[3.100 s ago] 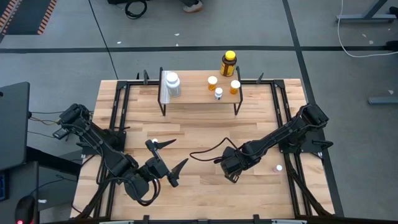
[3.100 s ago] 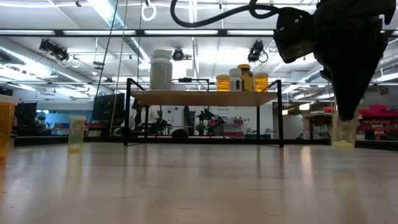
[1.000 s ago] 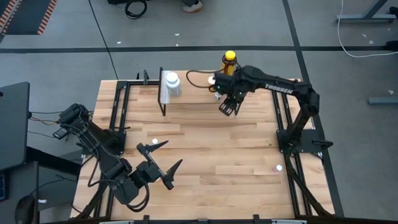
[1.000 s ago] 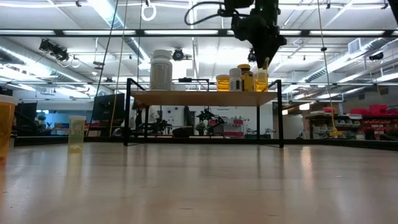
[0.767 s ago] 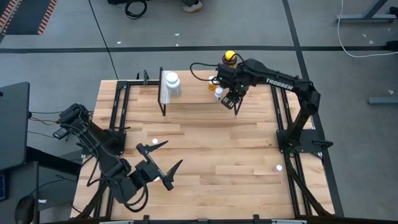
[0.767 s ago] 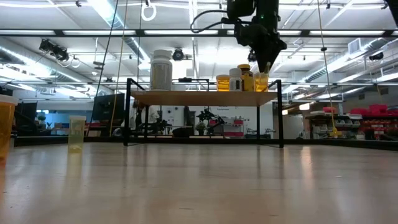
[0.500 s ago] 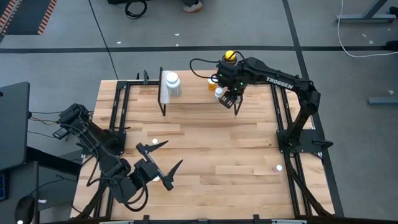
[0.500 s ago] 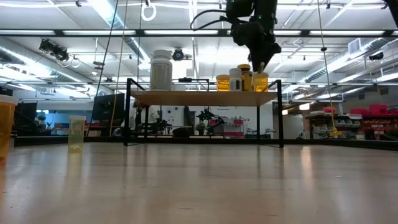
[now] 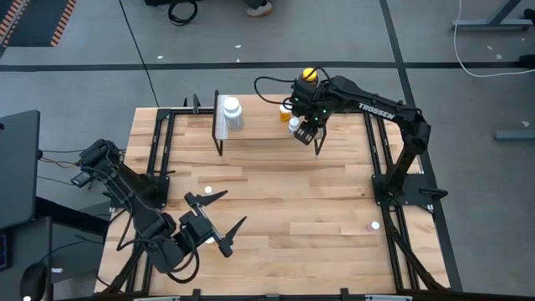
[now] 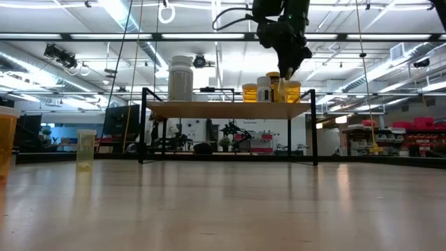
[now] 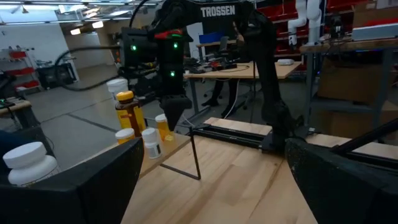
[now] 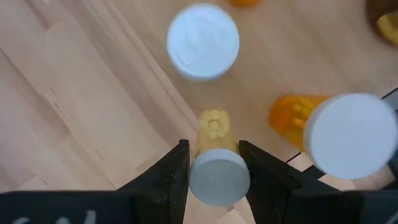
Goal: Pick and place medicine bottles onto shelf by color
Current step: Put the right small yellow medicine bottle on the shelf
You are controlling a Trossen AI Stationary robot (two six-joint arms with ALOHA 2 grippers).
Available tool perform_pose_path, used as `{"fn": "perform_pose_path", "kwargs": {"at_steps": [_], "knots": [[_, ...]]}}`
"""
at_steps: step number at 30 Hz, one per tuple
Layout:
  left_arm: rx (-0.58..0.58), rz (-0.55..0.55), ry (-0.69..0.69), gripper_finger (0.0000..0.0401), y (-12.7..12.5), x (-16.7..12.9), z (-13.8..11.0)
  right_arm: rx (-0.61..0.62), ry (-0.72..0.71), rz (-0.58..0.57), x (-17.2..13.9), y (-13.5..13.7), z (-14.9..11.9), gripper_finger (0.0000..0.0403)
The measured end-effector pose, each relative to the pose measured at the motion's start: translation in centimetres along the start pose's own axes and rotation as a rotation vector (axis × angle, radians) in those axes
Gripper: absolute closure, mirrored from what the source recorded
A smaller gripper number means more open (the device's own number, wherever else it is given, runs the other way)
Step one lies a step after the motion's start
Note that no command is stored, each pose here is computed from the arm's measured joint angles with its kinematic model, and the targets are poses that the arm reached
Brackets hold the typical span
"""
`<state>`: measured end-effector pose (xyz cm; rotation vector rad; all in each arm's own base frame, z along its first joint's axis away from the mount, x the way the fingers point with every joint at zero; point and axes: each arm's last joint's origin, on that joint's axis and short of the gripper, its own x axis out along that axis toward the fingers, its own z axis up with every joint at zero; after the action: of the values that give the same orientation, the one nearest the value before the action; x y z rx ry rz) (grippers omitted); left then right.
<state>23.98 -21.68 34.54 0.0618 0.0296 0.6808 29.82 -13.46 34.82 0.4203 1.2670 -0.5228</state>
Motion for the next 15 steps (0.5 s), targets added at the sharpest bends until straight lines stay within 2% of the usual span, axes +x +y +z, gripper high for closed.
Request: {"fn": "perform_pose_path", "kwargs": {"at_steps": [11,15], "knots": [[-0.024,-0.001,0.000,0.0001,0.0,0.0,0.0,0.005,-0.104,0.009,-4.6,0.3,0.2,0.0260],[-0.024,-0.002,0.000,0.0001,0.0,0.0,0.0,-0.012,-0.100,0.015,-5.0,1.2,0.7,0.0260]]}}
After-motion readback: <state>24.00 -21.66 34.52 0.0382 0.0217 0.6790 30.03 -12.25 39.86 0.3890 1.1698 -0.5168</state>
